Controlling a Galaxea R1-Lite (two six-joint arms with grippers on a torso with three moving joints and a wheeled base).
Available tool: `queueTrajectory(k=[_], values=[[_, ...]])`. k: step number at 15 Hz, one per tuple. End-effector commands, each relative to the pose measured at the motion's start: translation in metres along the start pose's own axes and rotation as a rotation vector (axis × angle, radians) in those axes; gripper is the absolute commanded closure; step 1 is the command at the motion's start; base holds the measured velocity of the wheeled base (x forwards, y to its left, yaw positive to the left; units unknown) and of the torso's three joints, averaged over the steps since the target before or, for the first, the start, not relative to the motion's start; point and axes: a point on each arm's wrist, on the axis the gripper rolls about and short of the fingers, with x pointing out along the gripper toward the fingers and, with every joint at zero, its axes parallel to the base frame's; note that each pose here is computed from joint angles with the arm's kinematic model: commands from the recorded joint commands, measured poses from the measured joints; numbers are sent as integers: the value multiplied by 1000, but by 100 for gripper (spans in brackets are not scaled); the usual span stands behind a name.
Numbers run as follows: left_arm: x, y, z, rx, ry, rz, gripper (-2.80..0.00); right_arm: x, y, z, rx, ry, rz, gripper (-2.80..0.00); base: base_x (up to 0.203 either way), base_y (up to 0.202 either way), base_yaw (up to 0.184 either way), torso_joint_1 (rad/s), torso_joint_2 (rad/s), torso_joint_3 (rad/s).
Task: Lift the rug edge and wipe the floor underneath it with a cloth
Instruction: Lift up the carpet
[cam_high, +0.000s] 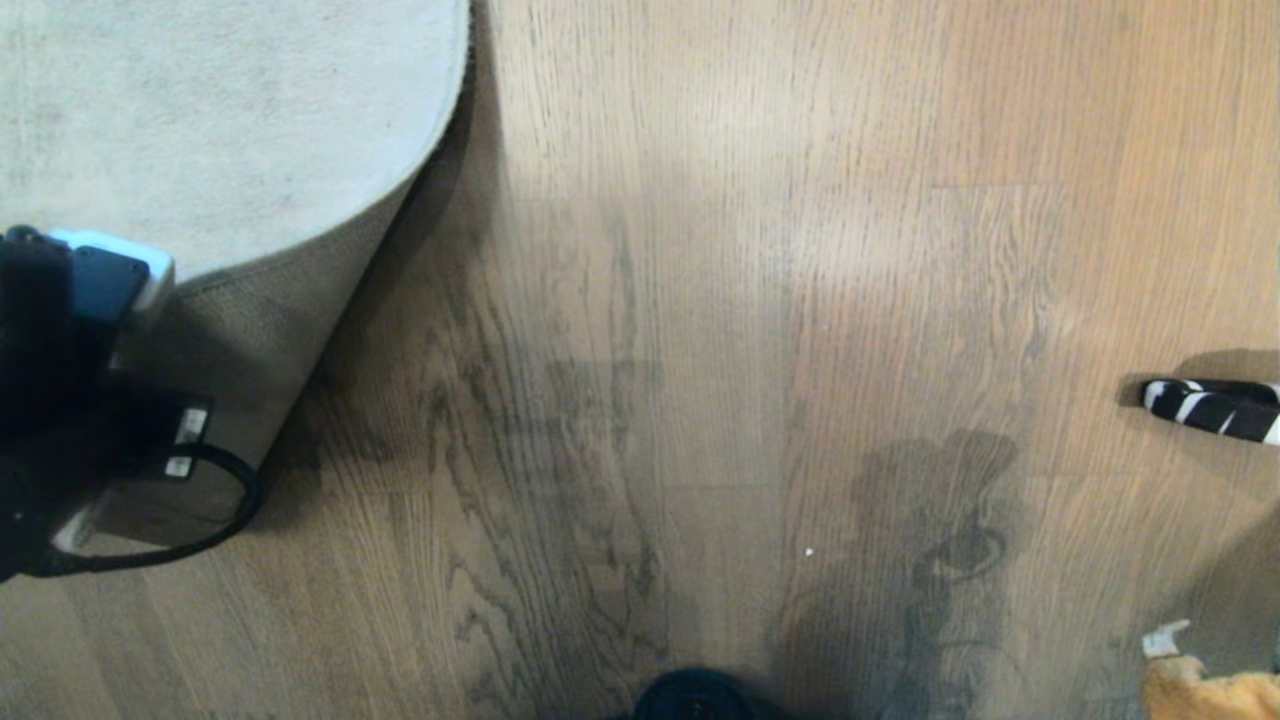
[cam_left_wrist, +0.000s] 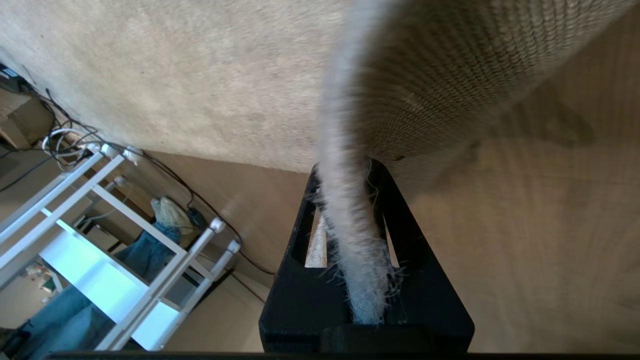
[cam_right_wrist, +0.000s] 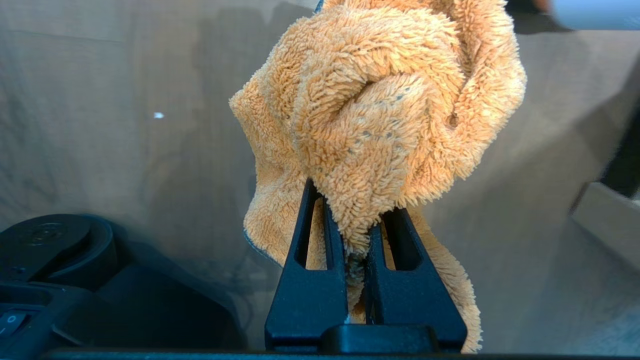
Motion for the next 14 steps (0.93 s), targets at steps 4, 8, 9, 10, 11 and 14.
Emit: queueTrajectory(k=[4,8,9,10,11,14], values=[[1,-1,-2,7,8,3,0,0,0,0,0,1,1,0,0,196,0,1,3,3],[2,-2,-1,8,8,3,0,0,0,0,-1,1,1,0,0,193,-3,2,1,2],[1,-2,-1,6,7,3,0,0,0,0,0,1,1,0,0,192,-3,2,0,-1],[1,-2,0,5,6,3,0,0,0,0,0,1,1,0,0,195,-3,2,3,2],[1,-1,0,2,3,4,0,0,0,0,0,1,1,0,0,195,-2,6,7,2],[0,0,1,-2,1,6,0,0,0,0,-1,1,1,0,0,182,-4,1,2,2]])
